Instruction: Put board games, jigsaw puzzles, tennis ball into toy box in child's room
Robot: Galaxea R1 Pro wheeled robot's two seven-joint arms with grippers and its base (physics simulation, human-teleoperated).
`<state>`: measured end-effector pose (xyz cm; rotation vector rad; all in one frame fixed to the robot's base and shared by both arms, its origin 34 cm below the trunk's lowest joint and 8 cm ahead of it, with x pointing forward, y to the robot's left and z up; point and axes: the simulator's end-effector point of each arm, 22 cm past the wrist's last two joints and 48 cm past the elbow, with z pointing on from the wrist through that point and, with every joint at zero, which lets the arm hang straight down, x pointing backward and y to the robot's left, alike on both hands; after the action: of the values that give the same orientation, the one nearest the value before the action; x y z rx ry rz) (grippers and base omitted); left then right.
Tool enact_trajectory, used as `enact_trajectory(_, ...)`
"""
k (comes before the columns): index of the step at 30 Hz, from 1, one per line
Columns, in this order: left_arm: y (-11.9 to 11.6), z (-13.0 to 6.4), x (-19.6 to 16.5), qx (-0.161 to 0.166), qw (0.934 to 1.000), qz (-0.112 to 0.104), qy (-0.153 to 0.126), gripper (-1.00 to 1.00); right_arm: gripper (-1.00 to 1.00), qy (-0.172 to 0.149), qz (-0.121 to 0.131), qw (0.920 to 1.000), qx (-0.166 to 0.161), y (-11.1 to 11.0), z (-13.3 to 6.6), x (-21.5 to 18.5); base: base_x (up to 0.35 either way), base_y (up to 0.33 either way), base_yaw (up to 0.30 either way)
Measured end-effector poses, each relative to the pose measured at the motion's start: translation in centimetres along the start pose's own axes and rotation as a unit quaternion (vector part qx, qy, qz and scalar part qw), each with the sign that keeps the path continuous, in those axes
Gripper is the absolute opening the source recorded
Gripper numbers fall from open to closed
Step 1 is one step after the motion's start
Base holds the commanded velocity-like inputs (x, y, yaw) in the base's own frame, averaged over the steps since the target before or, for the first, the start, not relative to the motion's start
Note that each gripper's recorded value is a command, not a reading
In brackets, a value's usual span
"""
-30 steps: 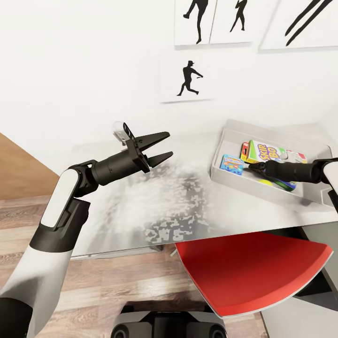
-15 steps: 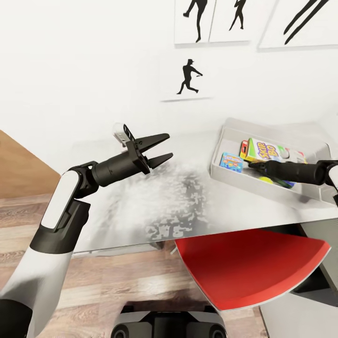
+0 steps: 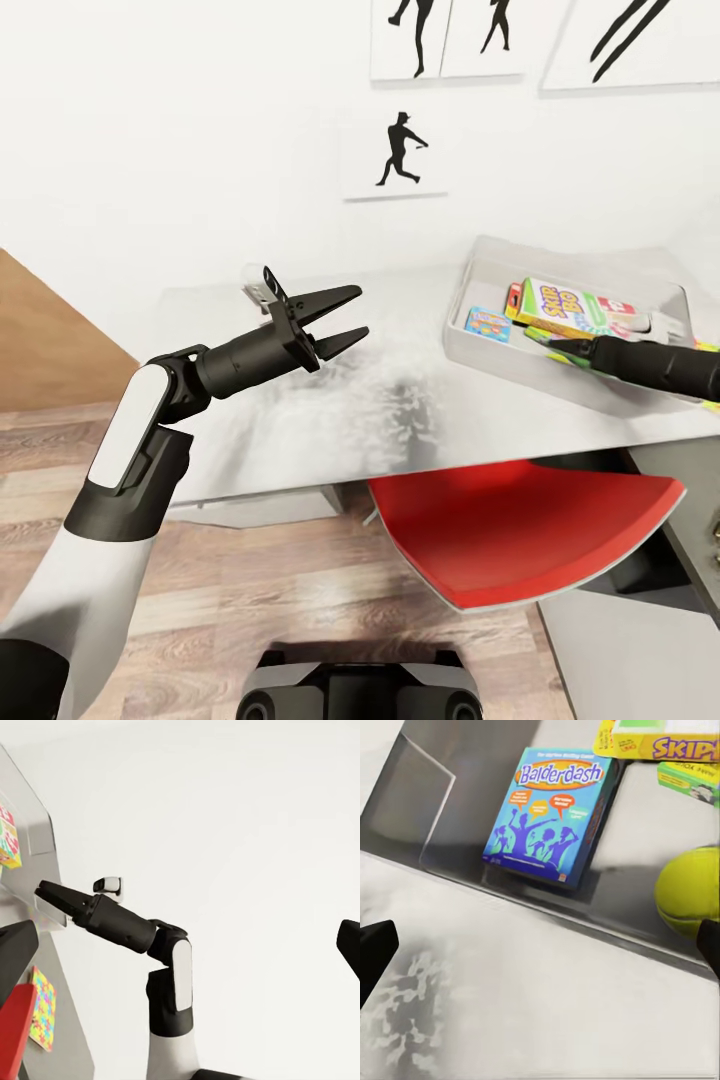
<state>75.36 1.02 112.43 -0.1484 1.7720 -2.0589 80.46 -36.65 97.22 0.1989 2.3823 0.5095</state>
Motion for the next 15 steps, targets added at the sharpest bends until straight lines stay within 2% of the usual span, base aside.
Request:
enact_trajectory(9, 0.0, 0.0, 0.0, 0.001, 1.0000, 0.000, 0.000, 1.00, 1.00, -0.012, -0.002, 0.9998, -0.013, 0.4, -0.9, -0.8, -0.027, 0.000, 0.000)
enact_trajectory(15, -0.1, 0.0, 0.1, 0.001, 1.0000, 0.000, 0.000, 1.00, 1.00, -0.032, 0.003, 0.9985, -0.045, 1.2, -2.1, -2.3, -0.009, 0.000, 0.000)
